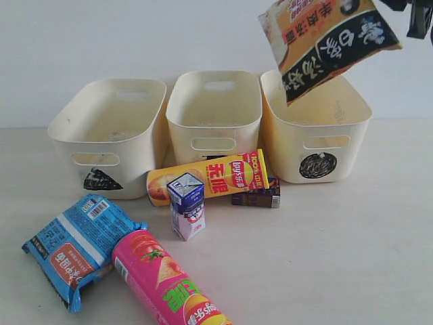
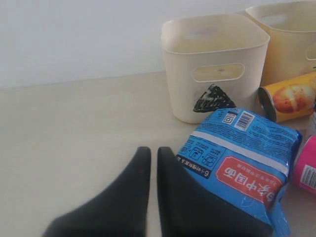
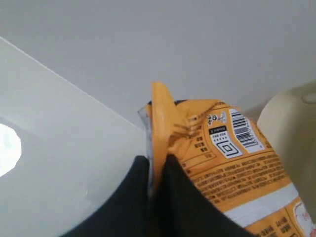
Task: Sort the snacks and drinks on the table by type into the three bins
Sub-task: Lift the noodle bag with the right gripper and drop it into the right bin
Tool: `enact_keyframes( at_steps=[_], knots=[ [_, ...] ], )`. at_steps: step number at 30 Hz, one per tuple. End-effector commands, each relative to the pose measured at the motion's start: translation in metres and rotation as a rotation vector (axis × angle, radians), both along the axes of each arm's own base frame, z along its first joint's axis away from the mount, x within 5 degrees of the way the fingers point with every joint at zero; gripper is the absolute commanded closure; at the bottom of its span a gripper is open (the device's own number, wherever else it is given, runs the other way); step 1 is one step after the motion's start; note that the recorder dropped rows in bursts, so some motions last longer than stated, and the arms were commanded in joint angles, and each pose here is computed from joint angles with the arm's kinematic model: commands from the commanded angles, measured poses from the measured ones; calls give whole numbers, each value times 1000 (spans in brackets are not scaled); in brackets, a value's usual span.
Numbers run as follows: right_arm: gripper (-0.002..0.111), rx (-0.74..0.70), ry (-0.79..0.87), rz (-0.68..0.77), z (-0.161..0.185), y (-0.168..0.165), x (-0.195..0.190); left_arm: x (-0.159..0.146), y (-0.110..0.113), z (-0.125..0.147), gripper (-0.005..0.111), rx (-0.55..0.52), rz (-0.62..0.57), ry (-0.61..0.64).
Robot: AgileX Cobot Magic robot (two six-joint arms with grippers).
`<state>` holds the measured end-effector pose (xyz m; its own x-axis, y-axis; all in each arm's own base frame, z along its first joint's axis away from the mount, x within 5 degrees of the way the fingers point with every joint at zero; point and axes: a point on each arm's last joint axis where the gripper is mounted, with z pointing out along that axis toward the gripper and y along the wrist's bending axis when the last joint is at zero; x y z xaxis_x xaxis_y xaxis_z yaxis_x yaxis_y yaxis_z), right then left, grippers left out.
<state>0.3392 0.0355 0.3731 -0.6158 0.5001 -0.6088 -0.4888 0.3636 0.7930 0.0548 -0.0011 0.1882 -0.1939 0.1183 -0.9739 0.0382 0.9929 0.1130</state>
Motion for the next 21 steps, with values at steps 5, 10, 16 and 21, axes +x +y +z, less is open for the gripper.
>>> enact_keyframes(
  at_steps=[5, 10, 16, 21],
  knots=[
    [108, 1, 41, -110, -16, -13, 47, 0, 0, -1, 102, -9, 0, -1],
    [108, -14, 86, -179, -36, -21, 77, 0, 0, -1, 102, -9, 0, -1],
    [108, -37, 137, -271, -61, -30, 104, 0, 0, -1, 102, -9, 0, -1],
    [108, -62, 210, -350, -90, -38, 119, 0, 0, -1, 102, -9, 0, -1]
  ],
)
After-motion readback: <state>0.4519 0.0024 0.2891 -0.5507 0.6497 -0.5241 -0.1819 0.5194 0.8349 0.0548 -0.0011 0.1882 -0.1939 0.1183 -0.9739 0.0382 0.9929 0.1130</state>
